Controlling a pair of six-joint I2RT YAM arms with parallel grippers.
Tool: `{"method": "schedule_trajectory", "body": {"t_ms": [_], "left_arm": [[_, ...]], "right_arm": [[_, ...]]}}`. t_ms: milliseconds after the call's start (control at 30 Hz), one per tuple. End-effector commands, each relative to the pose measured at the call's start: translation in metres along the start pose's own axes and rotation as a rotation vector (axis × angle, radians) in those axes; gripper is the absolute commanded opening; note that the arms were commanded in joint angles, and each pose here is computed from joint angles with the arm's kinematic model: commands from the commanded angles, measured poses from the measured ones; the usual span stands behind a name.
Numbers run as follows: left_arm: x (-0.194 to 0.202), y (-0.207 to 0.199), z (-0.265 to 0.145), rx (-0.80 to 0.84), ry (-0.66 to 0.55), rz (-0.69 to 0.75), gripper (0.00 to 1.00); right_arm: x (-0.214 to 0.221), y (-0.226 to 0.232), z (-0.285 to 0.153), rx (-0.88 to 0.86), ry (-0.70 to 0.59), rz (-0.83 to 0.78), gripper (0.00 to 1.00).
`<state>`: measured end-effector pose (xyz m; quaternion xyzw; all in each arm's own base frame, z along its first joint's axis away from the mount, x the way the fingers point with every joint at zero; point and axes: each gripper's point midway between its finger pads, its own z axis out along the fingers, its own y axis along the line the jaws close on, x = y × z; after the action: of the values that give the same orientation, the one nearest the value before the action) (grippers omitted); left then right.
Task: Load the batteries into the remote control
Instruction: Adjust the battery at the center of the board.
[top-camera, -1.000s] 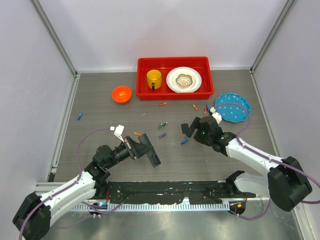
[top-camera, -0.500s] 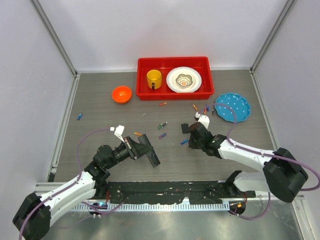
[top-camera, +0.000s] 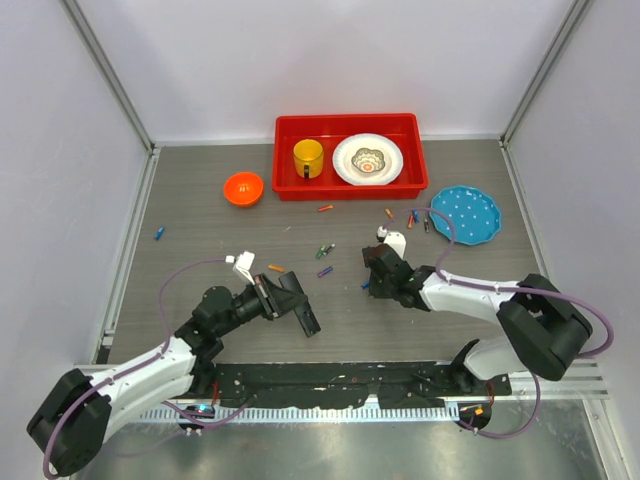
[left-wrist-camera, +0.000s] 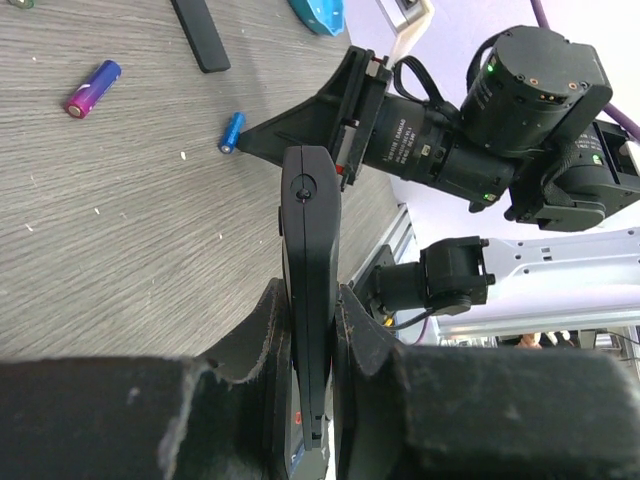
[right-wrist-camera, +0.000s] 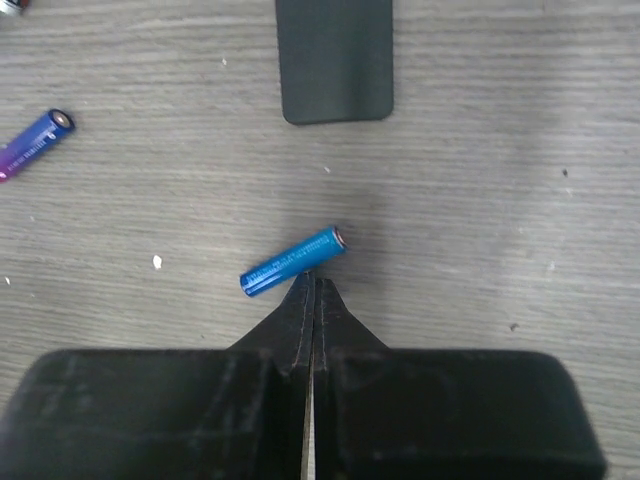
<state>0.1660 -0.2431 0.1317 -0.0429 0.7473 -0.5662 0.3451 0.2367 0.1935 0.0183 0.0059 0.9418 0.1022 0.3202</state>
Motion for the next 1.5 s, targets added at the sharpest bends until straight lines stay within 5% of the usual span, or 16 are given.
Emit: {"method": "schedule_trajectory", "body": {"t_ms": [0,500,767,833,867,967,1067,1467], "left_arm": [[-0.015,-0.026,0.003,0.087,-0.045,0.042,0.0],[-0.015,-0.027,-0.003,0.086,-0.052,0.058,0.0],[-0.014,-0.026,-0.004,0.083,-0.049,0.059,0.0],[-0.013,-0.026,-0.004,0.083,-0.047,0.059,0.0],[-0.013,-0.025,-0.004,0.082,-0.046,0.058,0.0],[-0.014,-0.026,-0.004,0.086,-0.049,0.061,0.0],[-0.014,-0.027,-0.005,0.089,-0.052,0.061,0.0],[-0.012,-0.024,-0.009,0.087,-0.056,0.06,0.0]], "right_arm": [[-0.014,0.011,0.007,0.003,-0.028,-0.014,0.01],[-0.044,-0.006,-0.02,0.057,-0.151,-0.004,0.01],[-0.026,-0.019,-0.014,0.049,-0.107,0.015,0.03],[-0.028,-0.011,-0.015,0.001,-0.115,0.012,0.24],[-0.033,-0.006,-0.016,-0.023,-0.13,0.011,0.47],[-0.037,0.007,-0.019,-0.089,-0.137,-0.024,0.77],[-0.037,0.015,-0.019,-0.112,-0.096,-0.111,0.85],[-0.03,0.012,-0.007,-0.072,0.013,-0.303,0.83]]}}
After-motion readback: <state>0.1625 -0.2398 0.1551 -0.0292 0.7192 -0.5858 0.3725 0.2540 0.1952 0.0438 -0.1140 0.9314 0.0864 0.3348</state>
